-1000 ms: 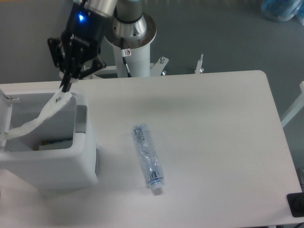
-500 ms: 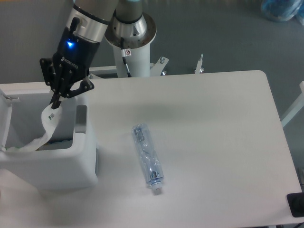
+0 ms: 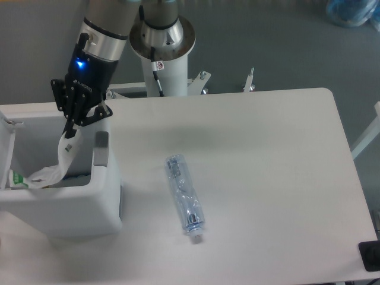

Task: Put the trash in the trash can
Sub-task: 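Lower the bag into the bin and open the gripper, then move the open gripper over the clear plastic water bottle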

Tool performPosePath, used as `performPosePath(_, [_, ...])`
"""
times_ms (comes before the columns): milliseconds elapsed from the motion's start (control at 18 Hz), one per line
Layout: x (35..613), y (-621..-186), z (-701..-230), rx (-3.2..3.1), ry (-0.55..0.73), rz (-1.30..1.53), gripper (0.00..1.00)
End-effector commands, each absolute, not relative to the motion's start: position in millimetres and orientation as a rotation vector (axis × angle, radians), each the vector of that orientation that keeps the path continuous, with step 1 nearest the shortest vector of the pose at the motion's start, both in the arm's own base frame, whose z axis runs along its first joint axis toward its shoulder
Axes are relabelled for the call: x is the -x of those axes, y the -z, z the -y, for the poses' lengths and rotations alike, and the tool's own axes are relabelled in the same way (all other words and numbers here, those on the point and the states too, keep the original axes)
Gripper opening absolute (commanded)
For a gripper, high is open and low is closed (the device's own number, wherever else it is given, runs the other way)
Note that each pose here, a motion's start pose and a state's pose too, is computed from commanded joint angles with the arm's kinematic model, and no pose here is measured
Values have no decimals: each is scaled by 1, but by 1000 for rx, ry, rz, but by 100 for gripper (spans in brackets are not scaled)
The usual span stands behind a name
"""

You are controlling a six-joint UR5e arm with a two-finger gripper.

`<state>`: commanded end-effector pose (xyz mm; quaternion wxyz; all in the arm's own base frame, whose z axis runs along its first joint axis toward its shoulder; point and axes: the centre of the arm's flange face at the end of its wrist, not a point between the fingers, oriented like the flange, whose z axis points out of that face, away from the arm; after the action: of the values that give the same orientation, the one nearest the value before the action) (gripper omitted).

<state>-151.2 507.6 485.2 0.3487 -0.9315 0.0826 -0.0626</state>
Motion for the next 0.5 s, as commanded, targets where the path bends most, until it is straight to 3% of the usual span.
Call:
performPosePath(56, [151, -488, -508, 2407, 154, -215, 59])
performPosePath(111, [153, -496, -509, 2395, 147, -210, 64])
performPosePath(222, [156, -514, -510, 2372, 124, -195, 92])
performPosePath(278, [157, -521, -510, 2363, 113, -194, 100])
performPosePath(500, [163, -537, -505, 2347, 87, -158, 100])
